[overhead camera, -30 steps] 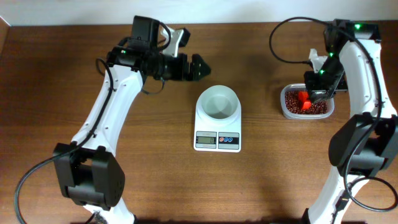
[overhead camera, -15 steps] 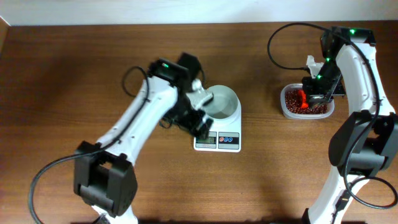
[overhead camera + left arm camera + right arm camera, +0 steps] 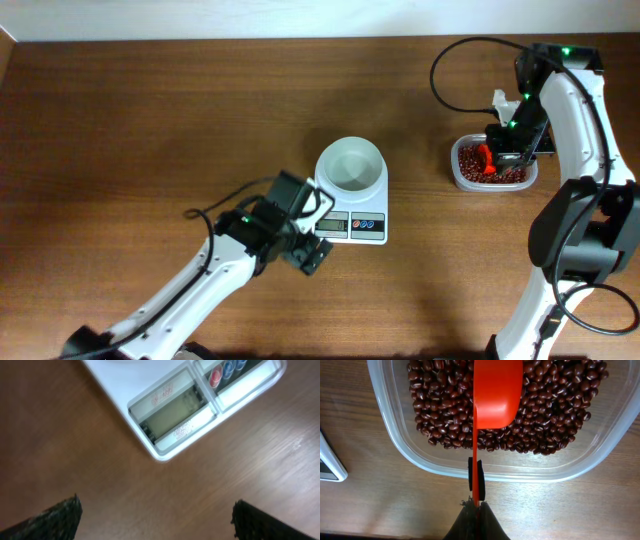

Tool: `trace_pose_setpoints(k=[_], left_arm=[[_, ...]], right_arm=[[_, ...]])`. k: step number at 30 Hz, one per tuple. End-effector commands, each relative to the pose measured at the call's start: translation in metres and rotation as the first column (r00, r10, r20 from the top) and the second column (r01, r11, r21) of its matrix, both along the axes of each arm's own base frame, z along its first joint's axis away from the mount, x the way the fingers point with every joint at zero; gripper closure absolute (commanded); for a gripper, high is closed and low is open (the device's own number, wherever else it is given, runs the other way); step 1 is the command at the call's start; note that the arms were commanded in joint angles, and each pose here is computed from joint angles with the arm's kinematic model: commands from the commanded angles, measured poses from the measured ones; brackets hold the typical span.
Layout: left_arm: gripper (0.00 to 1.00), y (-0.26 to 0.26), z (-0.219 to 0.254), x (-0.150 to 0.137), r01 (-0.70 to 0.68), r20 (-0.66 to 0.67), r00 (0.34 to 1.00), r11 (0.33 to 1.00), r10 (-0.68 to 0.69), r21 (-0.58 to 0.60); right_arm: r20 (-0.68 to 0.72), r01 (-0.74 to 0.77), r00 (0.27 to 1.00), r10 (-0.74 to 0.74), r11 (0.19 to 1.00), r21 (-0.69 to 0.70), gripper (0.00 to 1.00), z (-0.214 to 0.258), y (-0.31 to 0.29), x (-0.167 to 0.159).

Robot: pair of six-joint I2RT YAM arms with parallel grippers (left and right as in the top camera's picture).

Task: Scoop item into bowl and weigh 50g on scale
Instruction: 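Move the left gripper down to the front of the scale display, then push the scoop into the red beans with the right gripper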

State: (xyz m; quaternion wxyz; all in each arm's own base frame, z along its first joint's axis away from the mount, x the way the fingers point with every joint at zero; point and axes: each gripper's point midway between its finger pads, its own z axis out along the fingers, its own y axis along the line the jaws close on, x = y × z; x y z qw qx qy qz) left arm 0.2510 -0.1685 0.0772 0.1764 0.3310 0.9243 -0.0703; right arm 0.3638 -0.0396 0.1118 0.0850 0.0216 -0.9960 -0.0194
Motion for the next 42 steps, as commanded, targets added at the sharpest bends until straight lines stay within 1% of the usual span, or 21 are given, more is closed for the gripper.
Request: trace_pose_setpoints(k=[1,3,6,9,14,16,17,24,26,28,30,31,34,40,41,42], left_arm=[[0.01,0.015,-0.040,-0.016,0.022,-0.066,0.998,0.996,-0.016,0.083],[0.01,0.016,-0.048,-0.017,0.026,-0.088,0.996,0.995,-0.017,0.097],[0.01,0.019,-0.078,-0.026,0.040,-0.190,0.982,0.989,-0.012,0.143],[0.01,0.017,-0.095,-0.028,0.052,-0.236,0.972,0.987,-0.015,0.152],[0.00,0.007,-0.095,-0.017,0.127,-0.182,0.978,0.983,-0.102,0.129],[0.01,-0.003,-0.094,-0.019,0.231,-0.174,0.961,0.969,-0.214,0.087],[0.01,-0.004,-0.093,-0.019,0.246,-0.167,0.959,0.965,-0.229,0.088],[0.01,-0.002,-0.094,-0.021,0.241,-0.181,0.958,0.966,-0.222,0.090],[0.01,-0.002,-0.094,-0.021,0.237,-0.181,0.959,0.967,-0.218,0.091],[0.01,-0.004,-0.094,-0.022,0.257,-0.179,0.954,0.963,-0.239,0.082],[0.01,-0.008,-0.093,-0.024,0.325,-0.173,0.935,0.943,-0.310,0.066],[0.01,-0.008,-0.093,-0.023,0.330,-0.169,0.934,0.942,-0.315,0.068],[0.01,-0.006,-0.093,-0.022,0.327,-0.167,0.936,0.942,-0.311,0.075],[0.01,-0.006,-0.093,-0.022,0.327,-0.167,0.936,0.942,-0.311,0.075],[0.01,-0.006,-0.093,-0.022,0.327,-0.167,0.936,0.942,-0.311,0.075],[0.01,-0.006,-0.093,-0.022,0.327,-0.167,0.936,0.942,-0.311,0.075]], right_arm=[[-0.017,0.006,1.000,-0.006,1.000,-0.011,0.95,-0.008,-0.004,0.000],[-0.018,0.006,1.000,-0.006,1.000,-0.011,0.95,-0.008,-0.004,0.000],[-0.018,0.009,1.000,-0.009,1.000,-0.011,0.95,-0.008,-0.004,0.000],[-0.017,0.009,1.000,-0.009,1.000,-0.012,0.95,-0.008,-0.004,0.000],[-0.018,0.009,1.000,-0.009,1.000,-0.011,0.95,-0.008,-0.003,0.000],[-0.017,0.009,1.000,-0.009,1.000,-0.011,0.95,-0.008,-0.004,0.000],[-0.017,0.009,1.000,-0.009,1.000,-0.011,0.95,-0.008,-0.004,0.000],[-0.017,0.009,1.000,-0.009,1.000,-0.012,0.95,-0.008,-0.004,0.001],[-0.014,0.023,1.000,-0.023,1.000,-0.014,0.85,-0.007,-0.004,0.001],[-0.006,0.039,0.999,-0.039,0.999,-0.017,0.83,-0.007,-0.004,0.003],[-0.005,0.039,0.999,-0.039,0.999,-0.014,0.74,-0.007,-0.003,0.003],[-0.005,0.039,0.999,-0.039,0.999,-0.013,0.67,-0.007,-0.003,0.003],[-0.003,0.041,0.999,-0.041,0.999,-0.004,0.56,-0.006,-0.001,0.003],[0.048,0.044,0.998,-0.045,0.999,0.016,0.52,0.016,0.002,0.005],[0.054,0.044,0.998,-0.045,0.999,0.015,0.50,0.020,0.003,0.004],[0.057,0.044,0.997,-0.045,0.999,0.015,0.43,0.024,0.003,0.002]])
